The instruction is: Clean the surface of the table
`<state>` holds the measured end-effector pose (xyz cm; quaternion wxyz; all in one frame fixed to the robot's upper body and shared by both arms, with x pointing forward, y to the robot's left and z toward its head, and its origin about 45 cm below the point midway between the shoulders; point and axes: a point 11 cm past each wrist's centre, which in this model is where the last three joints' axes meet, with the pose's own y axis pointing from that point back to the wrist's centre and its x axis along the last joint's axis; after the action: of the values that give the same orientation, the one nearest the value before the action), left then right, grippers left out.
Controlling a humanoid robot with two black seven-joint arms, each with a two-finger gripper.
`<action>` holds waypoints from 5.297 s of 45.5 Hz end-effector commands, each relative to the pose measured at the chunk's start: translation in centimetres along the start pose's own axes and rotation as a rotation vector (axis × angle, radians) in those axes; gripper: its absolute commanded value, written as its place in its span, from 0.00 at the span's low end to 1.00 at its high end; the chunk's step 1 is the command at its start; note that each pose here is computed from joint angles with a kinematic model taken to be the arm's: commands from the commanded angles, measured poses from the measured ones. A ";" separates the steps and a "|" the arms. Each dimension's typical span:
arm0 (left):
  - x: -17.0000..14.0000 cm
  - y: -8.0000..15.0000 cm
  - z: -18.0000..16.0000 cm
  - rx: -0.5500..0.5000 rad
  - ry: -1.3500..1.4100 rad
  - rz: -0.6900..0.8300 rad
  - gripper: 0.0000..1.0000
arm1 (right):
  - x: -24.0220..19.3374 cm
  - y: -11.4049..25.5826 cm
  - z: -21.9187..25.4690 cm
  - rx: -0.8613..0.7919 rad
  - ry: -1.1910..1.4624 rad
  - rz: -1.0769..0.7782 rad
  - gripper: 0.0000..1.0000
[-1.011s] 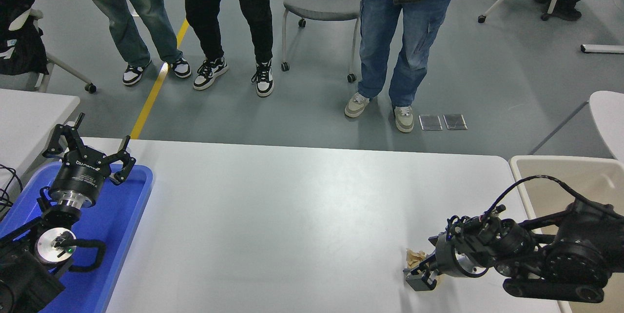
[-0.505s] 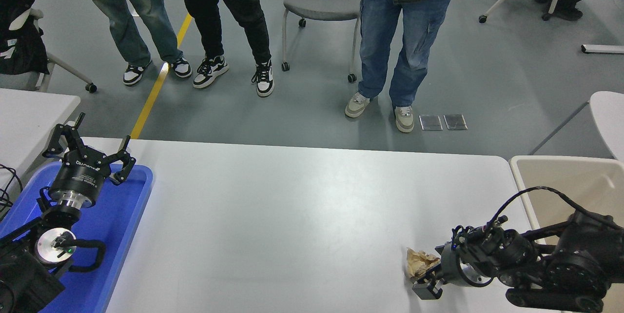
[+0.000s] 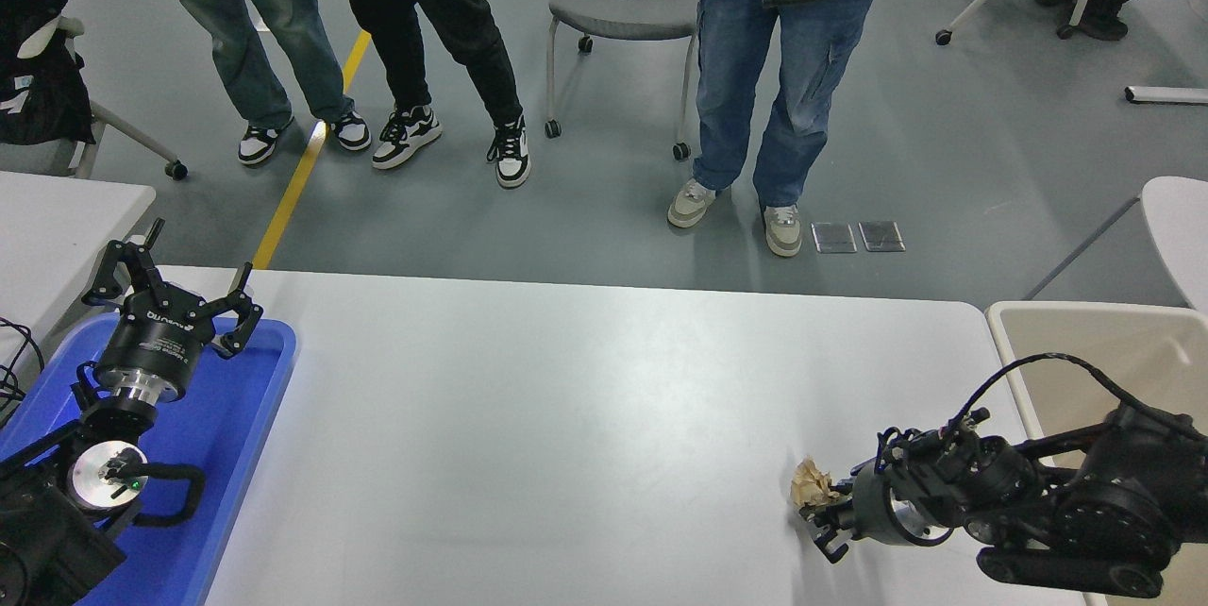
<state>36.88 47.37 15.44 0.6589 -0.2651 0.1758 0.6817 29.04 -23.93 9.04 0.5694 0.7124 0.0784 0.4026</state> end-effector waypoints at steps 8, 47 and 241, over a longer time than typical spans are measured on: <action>0.0 0.0 0.0 0.001 0.000 -0.001 1.00 | 6.8 6.5 0.5 0.074 -0.223 0.139 0.00; 0.0 0.0 0.0 0.000 0.001 -0.001 1.00 | 14.4 24.9 6.8 0.066 -0.424 0.343 0.00; 0.1 0.1 0.0 -0.001 0.000 0.002 1.00 | 0.0 7.0 20.8 0.306 -2.060 1.667 1.00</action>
<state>36.84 47.41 15.41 0.6583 -0.2652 0.1756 0.6823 40.37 -42.71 15.01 -0.1336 0.5827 -0.7938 -0.1121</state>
